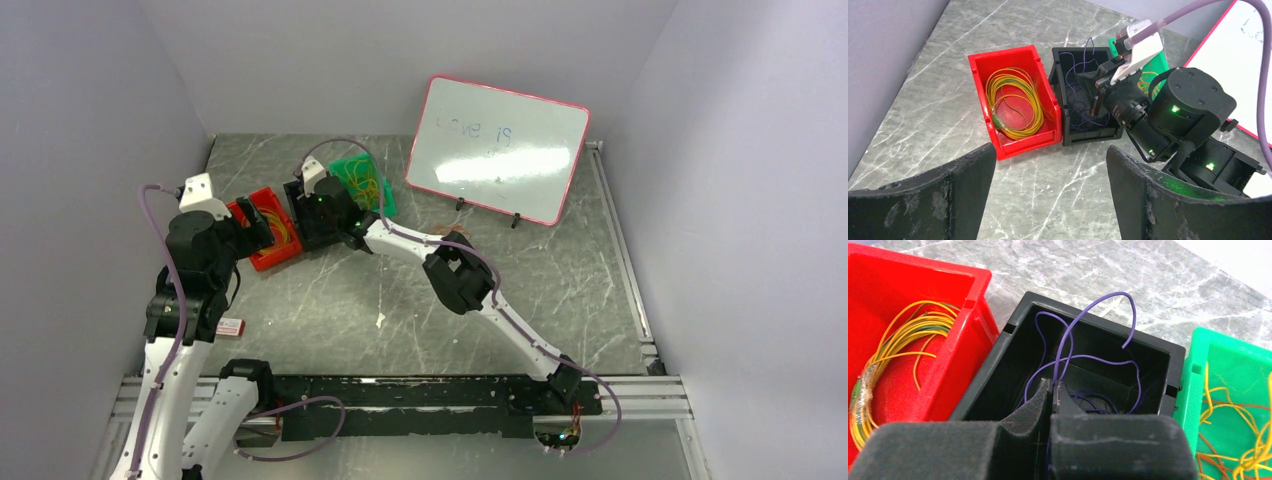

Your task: Untangle the cables

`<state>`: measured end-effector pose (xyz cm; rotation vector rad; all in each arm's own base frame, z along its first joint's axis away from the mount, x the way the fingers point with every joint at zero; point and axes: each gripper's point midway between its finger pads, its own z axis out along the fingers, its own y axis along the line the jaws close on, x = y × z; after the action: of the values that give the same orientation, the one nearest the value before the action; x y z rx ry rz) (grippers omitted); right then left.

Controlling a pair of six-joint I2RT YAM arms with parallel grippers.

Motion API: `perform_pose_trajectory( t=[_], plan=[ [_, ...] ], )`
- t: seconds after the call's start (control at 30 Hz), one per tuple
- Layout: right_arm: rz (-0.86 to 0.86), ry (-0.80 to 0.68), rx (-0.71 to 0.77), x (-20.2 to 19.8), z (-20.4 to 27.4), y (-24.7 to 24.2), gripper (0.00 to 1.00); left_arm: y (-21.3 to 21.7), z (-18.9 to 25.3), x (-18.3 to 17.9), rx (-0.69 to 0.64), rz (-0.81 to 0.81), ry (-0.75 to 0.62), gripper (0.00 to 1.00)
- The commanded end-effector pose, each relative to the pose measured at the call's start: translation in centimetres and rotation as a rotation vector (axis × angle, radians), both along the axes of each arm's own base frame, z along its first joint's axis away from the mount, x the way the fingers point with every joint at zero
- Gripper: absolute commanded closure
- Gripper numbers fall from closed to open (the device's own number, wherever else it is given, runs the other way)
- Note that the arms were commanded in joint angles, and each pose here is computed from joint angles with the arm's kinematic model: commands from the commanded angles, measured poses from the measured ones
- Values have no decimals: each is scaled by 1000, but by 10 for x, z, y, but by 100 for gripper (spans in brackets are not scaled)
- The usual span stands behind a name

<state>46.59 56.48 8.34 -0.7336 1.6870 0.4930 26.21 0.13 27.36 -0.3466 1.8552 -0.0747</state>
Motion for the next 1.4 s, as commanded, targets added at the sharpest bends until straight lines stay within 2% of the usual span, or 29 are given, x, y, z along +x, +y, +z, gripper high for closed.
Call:
perform_pose_trajectory(
  t=[0.0,0.37,0.8,1.0,1.27,1.37],
  plan=[
    [20,51,-29,-1,-26,2,100,-5,-2,0,-1,-27,2,15],
    [8,92,-80,-4,-50,-5,100,-7,-6,2,-10,-39,10,15],
    [-196,-37,-239,22,-26,-48,100,-7,-7,0,-8,-40,10,15],
    [-153,-68,-242,11,-18,-33,99,-9,-7,1,-12,-46,13,15],
    [2,-66,-116,-10,5,3,95,-7,-7,-1,-2,-40,16,15],
    [15,-50,-117,-10,-3,8,93,-7,-6,-2,-3,-41,14,15]
  ],
)
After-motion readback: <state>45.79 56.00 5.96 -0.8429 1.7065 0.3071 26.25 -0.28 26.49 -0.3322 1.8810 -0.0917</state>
